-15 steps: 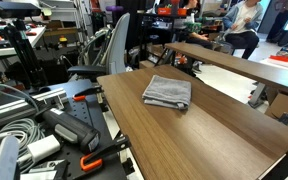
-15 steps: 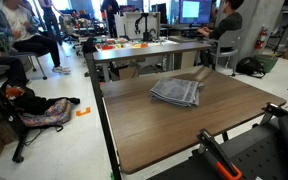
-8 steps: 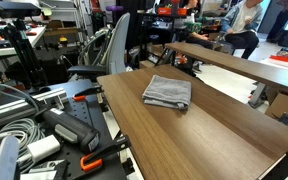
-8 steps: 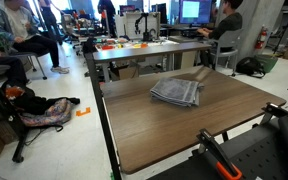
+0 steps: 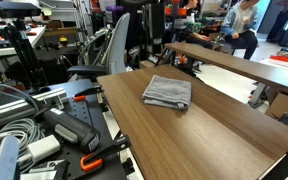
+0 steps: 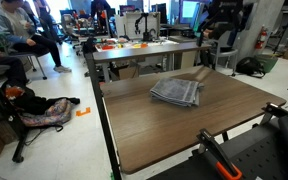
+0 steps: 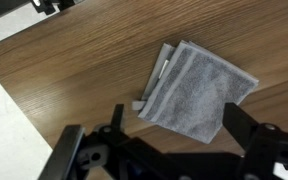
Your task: Slide the cloth to the right on the desk
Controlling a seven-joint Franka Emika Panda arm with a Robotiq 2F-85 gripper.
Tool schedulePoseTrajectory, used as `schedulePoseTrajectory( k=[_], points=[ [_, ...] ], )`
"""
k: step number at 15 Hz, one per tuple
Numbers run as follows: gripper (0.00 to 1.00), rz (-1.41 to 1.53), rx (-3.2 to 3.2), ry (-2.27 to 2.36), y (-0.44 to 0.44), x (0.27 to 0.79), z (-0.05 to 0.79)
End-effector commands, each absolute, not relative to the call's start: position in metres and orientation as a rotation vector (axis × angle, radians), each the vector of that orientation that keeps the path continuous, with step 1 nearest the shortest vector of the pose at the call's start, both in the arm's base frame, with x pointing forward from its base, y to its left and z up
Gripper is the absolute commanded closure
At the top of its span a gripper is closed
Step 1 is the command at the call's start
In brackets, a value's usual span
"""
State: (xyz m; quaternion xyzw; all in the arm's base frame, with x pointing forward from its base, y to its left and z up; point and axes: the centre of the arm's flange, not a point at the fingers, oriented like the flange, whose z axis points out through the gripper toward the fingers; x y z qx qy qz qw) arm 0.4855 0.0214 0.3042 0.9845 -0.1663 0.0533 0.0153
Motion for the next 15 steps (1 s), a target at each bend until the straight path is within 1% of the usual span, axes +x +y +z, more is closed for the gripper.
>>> schedulePoseTrajectory(
  k=[1,6,15],
  points=[
    [0.00,0.134,3.060,-0.607,0.034,0.507,0.257],
    [0.00,0.080,3.037,-0.691,0.048,0.528,0.209],
    [0.00,0.138,2.966,-0.795,0.086,0.573,0.159]
  ],
)
